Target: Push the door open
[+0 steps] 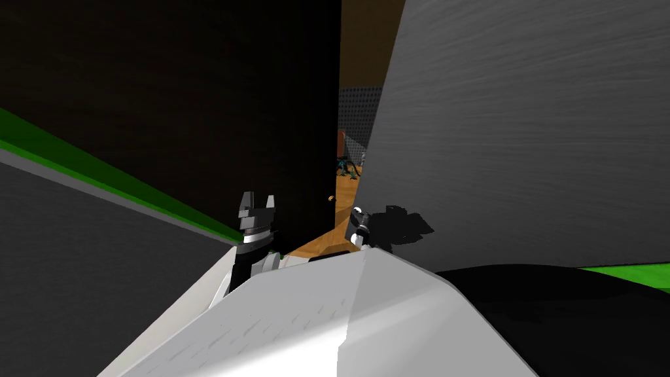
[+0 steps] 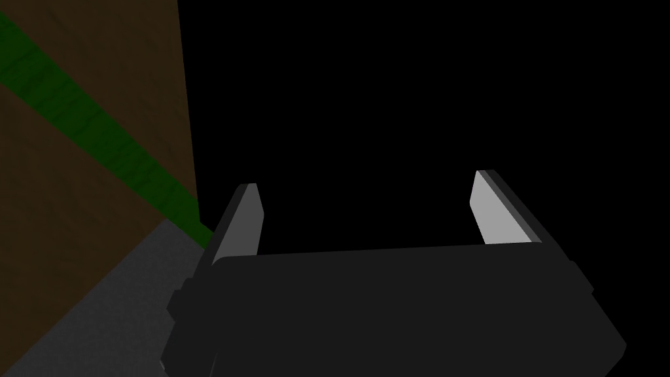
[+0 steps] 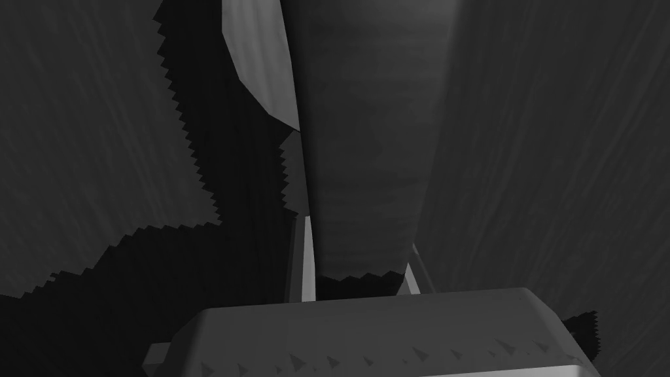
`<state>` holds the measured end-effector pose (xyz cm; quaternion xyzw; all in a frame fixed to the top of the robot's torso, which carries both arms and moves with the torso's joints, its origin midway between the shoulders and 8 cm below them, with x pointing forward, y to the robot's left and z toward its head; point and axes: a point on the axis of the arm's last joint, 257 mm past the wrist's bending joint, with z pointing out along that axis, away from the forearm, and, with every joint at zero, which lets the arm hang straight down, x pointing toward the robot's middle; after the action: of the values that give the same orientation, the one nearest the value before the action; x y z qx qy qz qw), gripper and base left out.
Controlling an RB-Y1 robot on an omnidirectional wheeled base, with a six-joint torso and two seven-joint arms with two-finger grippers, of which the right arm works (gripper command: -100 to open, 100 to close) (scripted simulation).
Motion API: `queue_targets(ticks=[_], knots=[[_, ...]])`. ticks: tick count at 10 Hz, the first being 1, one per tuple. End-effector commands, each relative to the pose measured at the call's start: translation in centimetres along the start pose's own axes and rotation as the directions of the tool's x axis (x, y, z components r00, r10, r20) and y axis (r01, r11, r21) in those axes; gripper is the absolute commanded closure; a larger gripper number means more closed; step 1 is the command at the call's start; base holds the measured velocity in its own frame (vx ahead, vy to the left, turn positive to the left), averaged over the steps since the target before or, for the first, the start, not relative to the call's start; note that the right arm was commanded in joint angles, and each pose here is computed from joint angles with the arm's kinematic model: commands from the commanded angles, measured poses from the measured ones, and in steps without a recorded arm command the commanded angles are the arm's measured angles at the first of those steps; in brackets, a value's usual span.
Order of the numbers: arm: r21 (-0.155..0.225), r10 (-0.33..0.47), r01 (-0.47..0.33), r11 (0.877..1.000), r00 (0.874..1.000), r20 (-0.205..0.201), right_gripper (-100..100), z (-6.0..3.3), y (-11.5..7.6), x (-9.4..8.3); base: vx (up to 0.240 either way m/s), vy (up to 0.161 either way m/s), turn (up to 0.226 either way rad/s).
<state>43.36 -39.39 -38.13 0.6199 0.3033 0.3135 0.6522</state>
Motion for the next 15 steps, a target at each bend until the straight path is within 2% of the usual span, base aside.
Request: queue_targets(ticks=[1,3,5,6,7,8,11,12,13,14,15], knots=[[-0.008,-0.001,0.002,1.000,0.997,0.072,100,0.58,0.5,-2.1,0.076,-0.038,0.185],[0.007,-0.002,0.001,1.000,0.992,0.122,100,0.36,0.1,-3.2,0.117,-0.038,0.145],[0.033,-0.003,-0.003,0.999,0.981,0.194,100,-0.19,-0.6,-4.8,0.167,-0.040,0.139],[0.042,-0.004,-0.005,0.999,0.977,0.215,100,-0.42,-0.9,-5.2,0.189,-0.033,0.096],[0.048,-0.018,0.008,0.999,0.976,0.217,100,-0.65,-1.3,-6.2,0.071,-0.030,-0.029],[0.030,-0.028,0.021,0.999,0.967,0.255,100,-0.11,-0.8,-8.0,-0.053,-0.113,0.082],[0.011,-0.034,0.033,0.999,0.954,0.299,100,0.42,-0.1,-9.9,-0.074,-0.130,0.133],[0.011,-0.034,0.033,0.999,0.954,0.299,100,0.42,-0.1,-9.9,-0.028,-0.100,0.045],[0.003,-0.036,0.037,0.999,0.948,0.317,100,0.59,0.1,-10.6,-0.010,-0.075,0.064],[-0.012,-0.025,0.030,0.999,0.948,0.318,100,0.91,0.7,-10.5,-0.009,-0.053,0.026],[0.003,-0.036,0.037,0.999,0.948,0.317,100,0.60,0.2,-10.6,-0.004,-0.025,0.001]])
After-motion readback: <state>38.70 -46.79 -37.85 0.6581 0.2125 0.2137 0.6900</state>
